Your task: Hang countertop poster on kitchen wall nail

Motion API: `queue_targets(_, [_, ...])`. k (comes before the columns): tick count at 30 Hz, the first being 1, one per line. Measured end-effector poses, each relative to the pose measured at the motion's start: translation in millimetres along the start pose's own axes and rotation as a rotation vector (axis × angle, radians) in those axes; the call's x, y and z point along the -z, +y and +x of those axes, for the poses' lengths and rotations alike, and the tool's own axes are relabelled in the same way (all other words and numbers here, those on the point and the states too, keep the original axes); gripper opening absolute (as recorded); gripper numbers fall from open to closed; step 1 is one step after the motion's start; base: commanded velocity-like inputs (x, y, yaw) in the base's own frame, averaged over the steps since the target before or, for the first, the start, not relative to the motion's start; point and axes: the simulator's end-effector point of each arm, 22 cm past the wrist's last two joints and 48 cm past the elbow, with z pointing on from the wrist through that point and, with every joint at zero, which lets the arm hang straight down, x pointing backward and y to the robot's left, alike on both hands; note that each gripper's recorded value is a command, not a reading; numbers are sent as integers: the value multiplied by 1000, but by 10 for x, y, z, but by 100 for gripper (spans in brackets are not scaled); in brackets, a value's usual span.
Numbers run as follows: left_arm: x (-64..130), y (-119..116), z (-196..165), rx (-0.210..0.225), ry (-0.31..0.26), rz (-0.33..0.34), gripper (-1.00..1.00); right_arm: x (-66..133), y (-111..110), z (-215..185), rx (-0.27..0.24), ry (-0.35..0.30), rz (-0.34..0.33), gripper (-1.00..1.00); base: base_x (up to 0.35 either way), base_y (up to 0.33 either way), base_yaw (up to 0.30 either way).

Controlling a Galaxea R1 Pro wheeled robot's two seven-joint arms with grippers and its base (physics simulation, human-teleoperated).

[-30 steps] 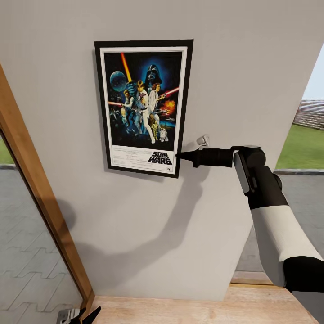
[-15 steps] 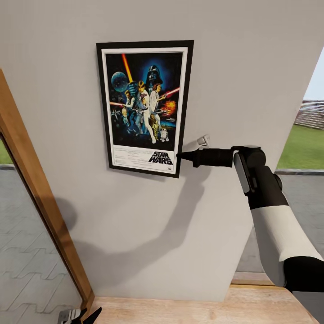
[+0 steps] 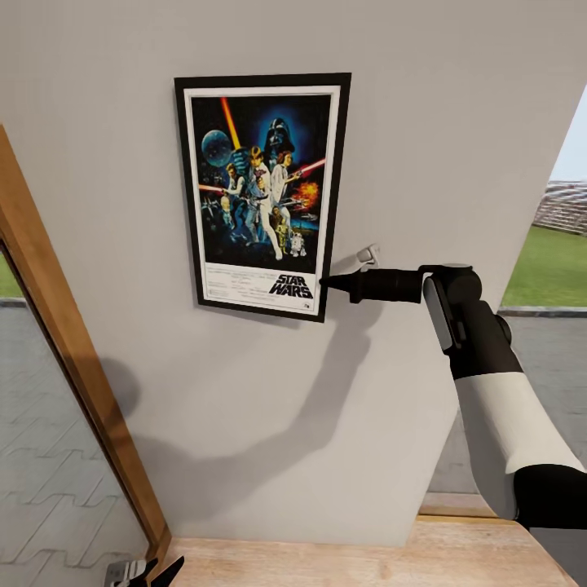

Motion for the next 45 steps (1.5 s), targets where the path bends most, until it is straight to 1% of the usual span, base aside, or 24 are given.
queue_targets(9, [-2, -9, 4, 1, 0, 1, 100, 9, 15, -4, 0, -1, -6, -100, 72, 0, 0])
queue_targets(10, [-48, 26, 21, 5, 8, -3, 100, 231, -166, -162, 69, 47, -104, -100, 242, 0, 0])
queue_targets(11, [-174, 112, 42, 16, 23, -11, 100, 190, -230, -139, 107, 18, -157, -100, 191, 0, 0])
queue_targets(12, [-152, 96, 37, 14, 20, -9, 100, 220, -185, -137, 94, 29, -159, -100, 153, 0, 0])
queue_targets(14, [-11, -4, 9, 2, 2, 1, 100, 233, -111, -128, 66, 23, -126, -100, 100, 0, 0])
queue_targets(16, [-45, 20, 17, 5, 7, -2, 100, 242, -95, -127, 67, 29, -137, -100, 56, 0, 0])
queue_targets(17, [-71, 38, 23, 7, 10, -3, 100, 238, -88, -124, 63, 24, -131, 100, 32, 0, 0])
queue_targets(18, [-44, 19, 15, 5, 6, -2, 100, 26, -94, -15, 17, -5, 0, 100, 21, 0, 0])
queue_targets(19, [0, -14, 4, 1, -1, 2, 100, 20, -16, -5, 21, 1, 9, 100, 16, 0, 0])
queue_targets(20, [-7, -8, 6, 2, 0, 1, 100, 9, 17, -2, -3, -1, -10, 100, 11, 0, 0])
queue_targets(22, [-6, -9, 6, 2, 0, 1, 100, 10, 24, -5, -5, -2, -13, 100, 8, 0, 0])
queue_targets(36, [-6, -9, 6, 2, 0, 1, 100, 10, 24, -5, -6, -2, -13, 100, 1, 0, 0])
queue_targets(41, [-9, -7, 6, 2, 1, 1, 100, 6, 20, -3, -5, -2, -13, 100, -155, 0, 0])
queue_targets(42, [-10, -6, 6, 2, 1, 1, 100, 7, 1, -2, 5, -1, -4, 100, -257, 0, 0])
queue_targets(43, [-13, -4, 8, 2, 1, 1, 100, 5, -59, 2, 20, 0, 20, 100, -215, 0, 0])
queue_targets(44, [-12, -5, 9, 2, 2, 1, 100, 8, -119, -1, 19, 0, 49, 100, -110, 0, 0])
queue_targets(45, [-10, -6, 8, 1, 1, 1, 100, 12, -140, -8, 20, -1, 61, 100, -88, 0, 0])
